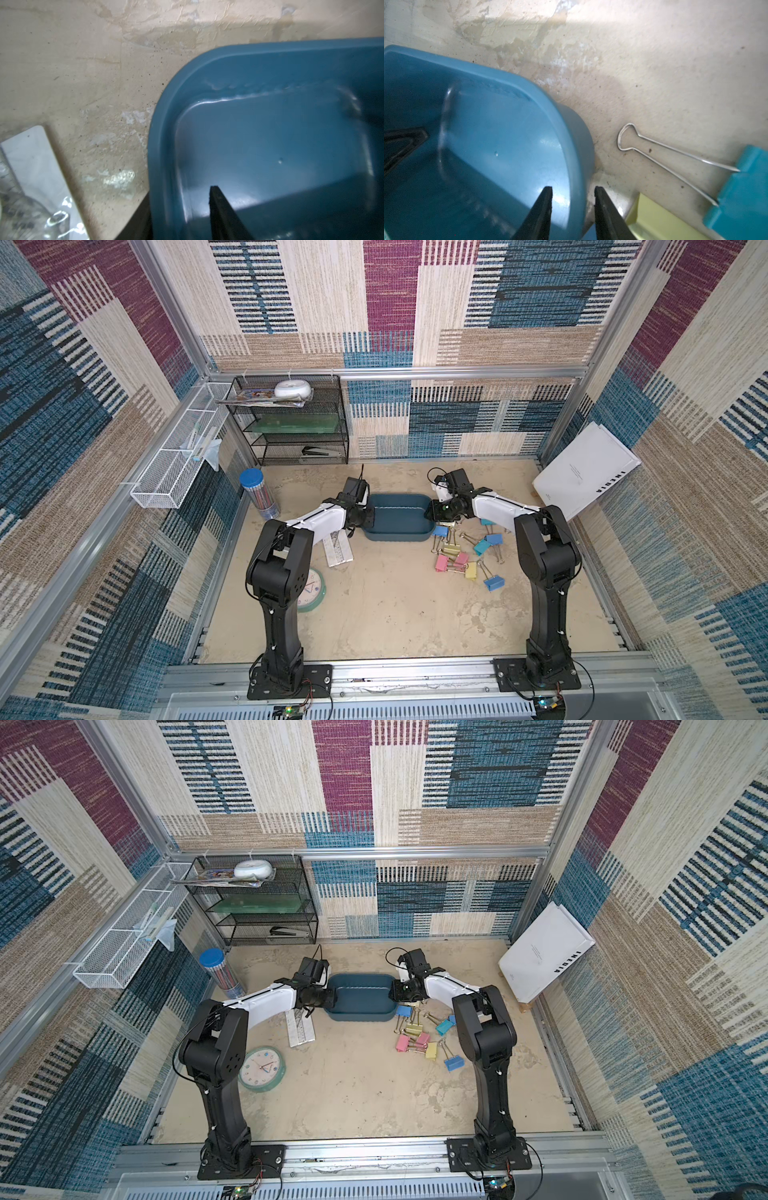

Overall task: Put the binder clips in the storage box
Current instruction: Pick up the storage box at the center of the board, then place the storage box at the center of the board.

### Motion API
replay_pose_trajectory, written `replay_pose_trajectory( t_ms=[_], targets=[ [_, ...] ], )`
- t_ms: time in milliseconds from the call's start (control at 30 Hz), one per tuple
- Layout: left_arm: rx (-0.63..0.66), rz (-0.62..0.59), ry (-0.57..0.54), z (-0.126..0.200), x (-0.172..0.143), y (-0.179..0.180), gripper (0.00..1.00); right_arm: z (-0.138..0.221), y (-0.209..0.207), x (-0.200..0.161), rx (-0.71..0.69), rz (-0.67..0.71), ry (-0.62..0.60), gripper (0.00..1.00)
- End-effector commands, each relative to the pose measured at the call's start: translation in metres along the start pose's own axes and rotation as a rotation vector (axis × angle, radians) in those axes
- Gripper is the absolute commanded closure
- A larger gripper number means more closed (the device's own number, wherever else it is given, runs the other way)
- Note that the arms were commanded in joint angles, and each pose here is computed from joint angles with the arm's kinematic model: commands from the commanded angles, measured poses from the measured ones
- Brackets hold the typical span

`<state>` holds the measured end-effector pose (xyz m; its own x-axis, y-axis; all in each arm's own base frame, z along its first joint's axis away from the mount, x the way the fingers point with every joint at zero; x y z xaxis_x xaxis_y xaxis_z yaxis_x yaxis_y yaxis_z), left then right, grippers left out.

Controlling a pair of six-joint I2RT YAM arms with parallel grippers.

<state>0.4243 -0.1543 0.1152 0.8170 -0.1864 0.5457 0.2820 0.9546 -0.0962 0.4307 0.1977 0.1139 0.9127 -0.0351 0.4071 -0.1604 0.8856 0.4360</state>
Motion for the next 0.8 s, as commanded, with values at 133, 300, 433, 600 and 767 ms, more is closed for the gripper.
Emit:
replay_pose_trajectory(
  t_ms=[133, 300, 433, 600, 767],
  targets=[
    [-0.034, -0.02, -0.028, 0.015, -0.005, -0.01, 0.91, 0.02, 0.01, -0.004, 0.034, 0.018, -0.011, 0.73],
    [-0.046, -0.016, -0.056, 0.057, -0.03, -0.025, 0.94, 0.049, 0.032, -0.022, 0.061, 0.044, -0.034, 0.75],
    [-0.107, 0.048, -0.047, 0.103, -0.066, -0.035, 0.93, 0.075, 0.054, -0.056, 0.087, 0.077, -0.007, 0.76],
    [-0.178, 0.102, -0.026, 0.15, -0.14, -0.06, 0.85, 0.105, 0.064, -0.118, 0.164, 0.066, 0.048, 0.75],
    [-0.159, 0.166, 0.05, 0.152, -0.21, -0.067, 0.85, 0.111, 0.058, -0.176, 0.174, 0.038, 0.097, 0.74]
  ],
)
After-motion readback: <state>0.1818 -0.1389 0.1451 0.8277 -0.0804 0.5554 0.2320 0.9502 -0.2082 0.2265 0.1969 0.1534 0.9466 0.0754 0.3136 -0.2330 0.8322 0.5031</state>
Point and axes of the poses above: each gripper's point midway between its finger pads, its own z axis back along the fingers, its own y axis along the line the jaws close on, x = y × z, the point moved 8 cm from there along z, back along the fingers, and after that the axes turned 7 degrees about -z, right-handed, at the moved point
